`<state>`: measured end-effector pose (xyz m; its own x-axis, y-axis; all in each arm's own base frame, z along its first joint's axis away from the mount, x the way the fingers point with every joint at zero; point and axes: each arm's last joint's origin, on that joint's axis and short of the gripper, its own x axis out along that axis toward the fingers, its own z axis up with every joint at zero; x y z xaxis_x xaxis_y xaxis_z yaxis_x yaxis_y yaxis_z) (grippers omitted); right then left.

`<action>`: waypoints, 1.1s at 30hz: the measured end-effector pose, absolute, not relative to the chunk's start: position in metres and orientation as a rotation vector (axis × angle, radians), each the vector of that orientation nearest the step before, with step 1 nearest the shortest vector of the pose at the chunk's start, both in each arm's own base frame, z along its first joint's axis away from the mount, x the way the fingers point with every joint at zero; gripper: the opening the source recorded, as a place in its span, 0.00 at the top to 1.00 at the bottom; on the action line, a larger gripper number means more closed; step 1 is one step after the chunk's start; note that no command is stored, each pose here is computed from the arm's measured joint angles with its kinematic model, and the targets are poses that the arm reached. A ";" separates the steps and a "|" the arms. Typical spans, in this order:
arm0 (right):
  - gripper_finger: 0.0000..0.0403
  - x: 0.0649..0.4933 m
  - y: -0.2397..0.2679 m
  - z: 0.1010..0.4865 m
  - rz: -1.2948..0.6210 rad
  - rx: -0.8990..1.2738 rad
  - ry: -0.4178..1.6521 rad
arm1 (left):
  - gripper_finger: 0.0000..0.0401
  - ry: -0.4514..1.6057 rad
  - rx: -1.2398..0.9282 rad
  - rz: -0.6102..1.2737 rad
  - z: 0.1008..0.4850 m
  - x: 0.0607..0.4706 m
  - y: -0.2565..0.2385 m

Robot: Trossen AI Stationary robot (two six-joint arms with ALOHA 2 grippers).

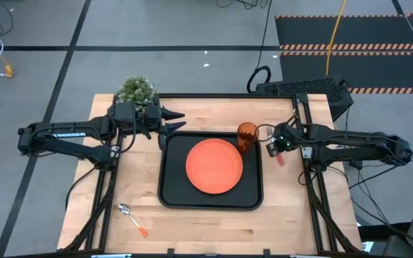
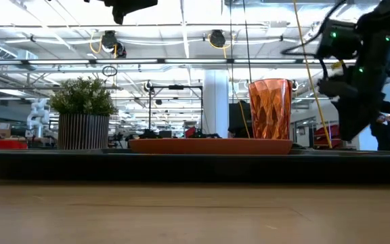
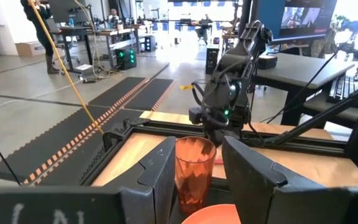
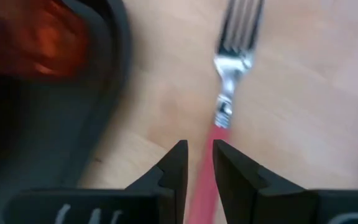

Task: Pick and place plate/cup/fork/spoon on tray
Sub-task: Put the pink fork on the black tray to the left of the orange plate

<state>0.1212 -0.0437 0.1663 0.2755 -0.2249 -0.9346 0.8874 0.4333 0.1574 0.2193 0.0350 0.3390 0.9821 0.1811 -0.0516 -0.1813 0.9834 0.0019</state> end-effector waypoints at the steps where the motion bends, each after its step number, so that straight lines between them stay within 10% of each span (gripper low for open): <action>1: 0.84 0.119 -0.043 0.161 -0.872 0.801 1.033 | 0.66 0.052 -0.006 0.182 0.339 0.219 0.035; 20: 0.84 0.102 -0.017 0.130 -0.484 1.244 1.274 | 0.66 0.053 0.012 0.182 0.339 0.219 0.035; 33: 0.84 0.106 -0.018 0.150 -0.465 1.141 1.128 | 0.66 0.033 0.041 0.182 0.341 0.219 0.035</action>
<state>0.1057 -0.0182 0.1504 0.4134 0.2304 -0.8809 0.7842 0.4016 0.4731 0.2194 0.0350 0.3412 0.9829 0.1816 -0.0295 -0.1802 0.9826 0.0441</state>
